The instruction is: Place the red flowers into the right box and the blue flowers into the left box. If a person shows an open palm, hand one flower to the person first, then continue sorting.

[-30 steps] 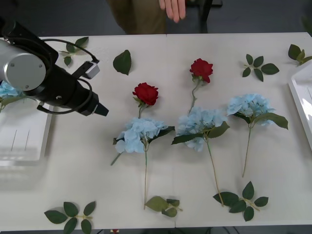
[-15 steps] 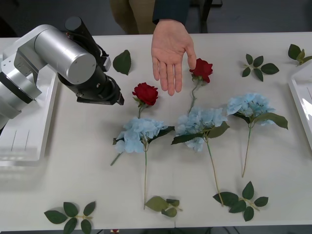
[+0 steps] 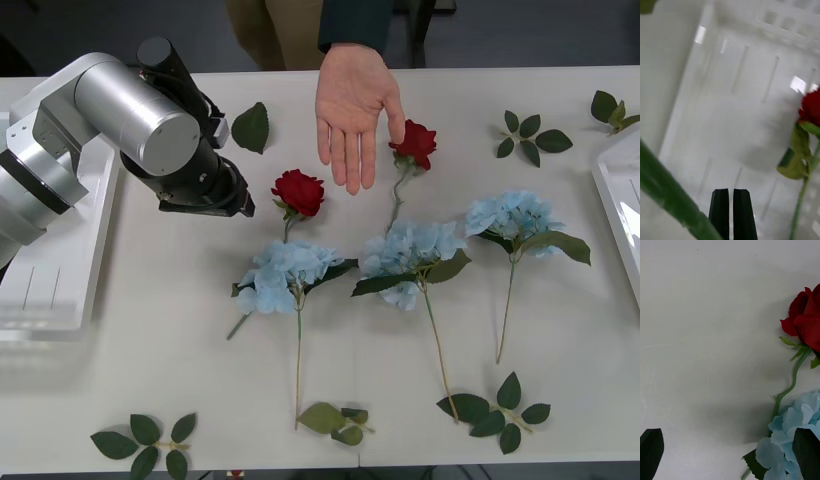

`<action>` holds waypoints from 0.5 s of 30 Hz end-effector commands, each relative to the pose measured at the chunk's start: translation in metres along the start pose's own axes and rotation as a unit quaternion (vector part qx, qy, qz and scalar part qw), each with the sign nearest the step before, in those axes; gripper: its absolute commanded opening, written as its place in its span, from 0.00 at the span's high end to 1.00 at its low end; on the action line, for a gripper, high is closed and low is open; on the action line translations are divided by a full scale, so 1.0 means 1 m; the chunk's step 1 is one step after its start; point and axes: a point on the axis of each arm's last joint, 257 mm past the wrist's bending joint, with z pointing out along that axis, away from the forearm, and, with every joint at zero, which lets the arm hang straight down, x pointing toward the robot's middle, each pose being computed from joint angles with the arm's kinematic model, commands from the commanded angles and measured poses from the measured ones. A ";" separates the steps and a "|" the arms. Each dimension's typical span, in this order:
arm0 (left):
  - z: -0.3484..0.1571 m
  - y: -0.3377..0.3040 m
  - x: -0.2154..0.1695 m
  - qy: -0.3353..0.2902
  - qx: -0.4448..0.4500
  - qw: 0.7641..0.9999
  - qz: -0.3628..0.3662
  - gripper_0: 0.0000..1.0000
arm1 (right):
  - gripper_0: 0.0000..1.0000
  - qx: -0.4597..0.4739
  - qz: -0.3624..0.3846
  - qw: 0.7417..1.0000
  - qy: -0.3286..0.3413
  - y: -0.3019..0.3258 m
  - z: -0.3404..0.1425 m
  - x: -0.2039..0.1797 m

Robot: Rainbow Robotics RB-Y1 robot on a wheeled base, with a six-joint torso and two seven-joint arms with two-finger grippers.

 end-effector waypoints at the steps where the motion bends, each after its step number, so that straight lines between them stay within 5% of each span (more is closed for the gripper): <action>1: -0.012 -0.010 -0.021 -0.025 -0.002 0.999 0.033 0.00 | 1.00 -0.069 0.045 0.993 -0.079 0.064 0.013 -0.100; 15: -0.012 -0.009 -0.021 -0.025 -0.002 0.999 0.042 0.00 | 1.00 -0.157 0.144 0.964 -0.158 0.201 0.022 -0.255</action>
